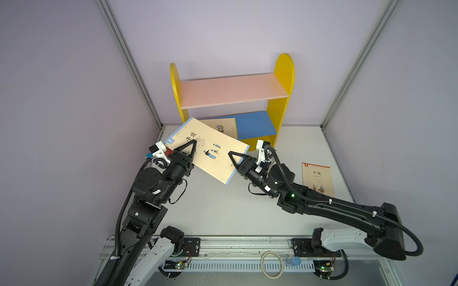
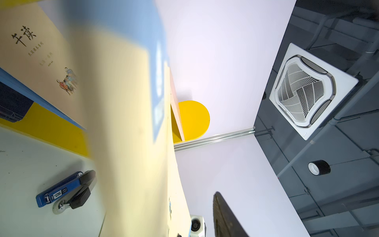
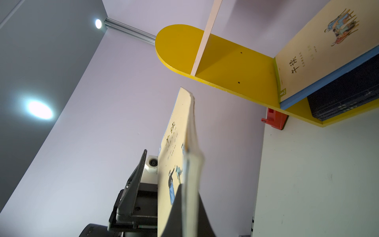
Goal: Stacking books/files
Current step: Pass.
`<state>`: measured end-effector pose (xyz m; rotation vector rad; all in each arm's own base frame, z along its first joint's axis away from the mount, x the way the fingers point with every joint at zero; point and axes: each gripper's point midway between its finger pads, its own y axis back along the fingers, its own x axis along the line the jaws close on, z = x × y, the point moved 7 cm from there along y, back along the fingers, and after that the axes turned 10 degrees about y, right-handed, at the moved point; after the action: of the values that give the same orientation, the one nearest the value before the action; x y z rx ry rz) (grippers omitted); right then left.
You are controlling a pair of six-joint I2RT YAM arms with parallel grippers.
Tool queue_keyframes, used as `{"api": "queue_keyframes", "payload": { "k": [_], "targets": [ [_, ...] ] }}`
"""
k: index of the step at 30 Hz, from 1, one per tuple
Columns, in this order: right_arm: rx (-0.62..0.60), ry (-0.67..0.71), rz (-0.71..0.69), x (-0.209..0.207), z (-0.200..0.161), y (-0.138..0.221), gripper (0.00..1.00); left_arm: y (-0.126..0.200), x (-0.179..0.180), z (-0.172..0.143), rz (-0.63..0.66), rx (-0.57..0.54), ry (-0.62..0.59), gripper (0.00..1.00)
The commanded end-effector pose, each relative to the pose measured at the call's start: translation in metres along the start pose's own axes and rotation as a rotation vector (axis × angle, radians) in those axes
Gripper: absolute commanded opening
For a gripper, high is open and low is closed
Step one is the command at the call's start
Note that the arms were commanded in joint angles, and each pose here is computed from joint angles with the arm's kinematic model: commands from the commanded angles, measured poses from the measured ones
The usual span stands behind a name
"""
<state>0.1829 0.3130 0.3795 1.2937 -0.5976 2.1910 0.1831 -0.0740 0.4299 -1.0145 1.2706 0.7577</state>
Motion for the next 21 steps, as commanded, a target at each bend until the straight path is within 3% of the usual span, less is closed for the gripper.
{"api": "queue_keyframes", "payload": {
  "k": [1,5,11,17,19,21],
  "targets": [
    [0.073,0.024,0.049,0.004,-0.007,0.008,0.00,-0.009,0.000,-0.002,0.004,0.080,0.044,0.44],
    [0.064,0.060,0.010,-0.001,-0.003,0.018,0.00,-0.020,0.002,-0.002,-0.014,0.149,0.082,0.36],
    [0.002,0.107,-0.041,-0.004,0.009,0.036,0.00,-0.014,-0.008,-0.003,-0.037,0.152,0.055,0.33],
    [-0.010,0.132,-0.038,0.002,0.017,0.044,0.00,-0.018,-0.006,-0.006,-0.029,0.186,0.074,0.13],
    [-0.009,0.132,-0.031,0.004,0.018,0.046,0.00,-0.021,-0.003,-0.006,-0.019,0.190,0.079,0.01],
    [-0.007,0.137,-0.031,0.005,0.019,0.046,0.00,-0.022,0.000,-0.006,-0.008,0.192,0.084,0.00]
  ]
}}
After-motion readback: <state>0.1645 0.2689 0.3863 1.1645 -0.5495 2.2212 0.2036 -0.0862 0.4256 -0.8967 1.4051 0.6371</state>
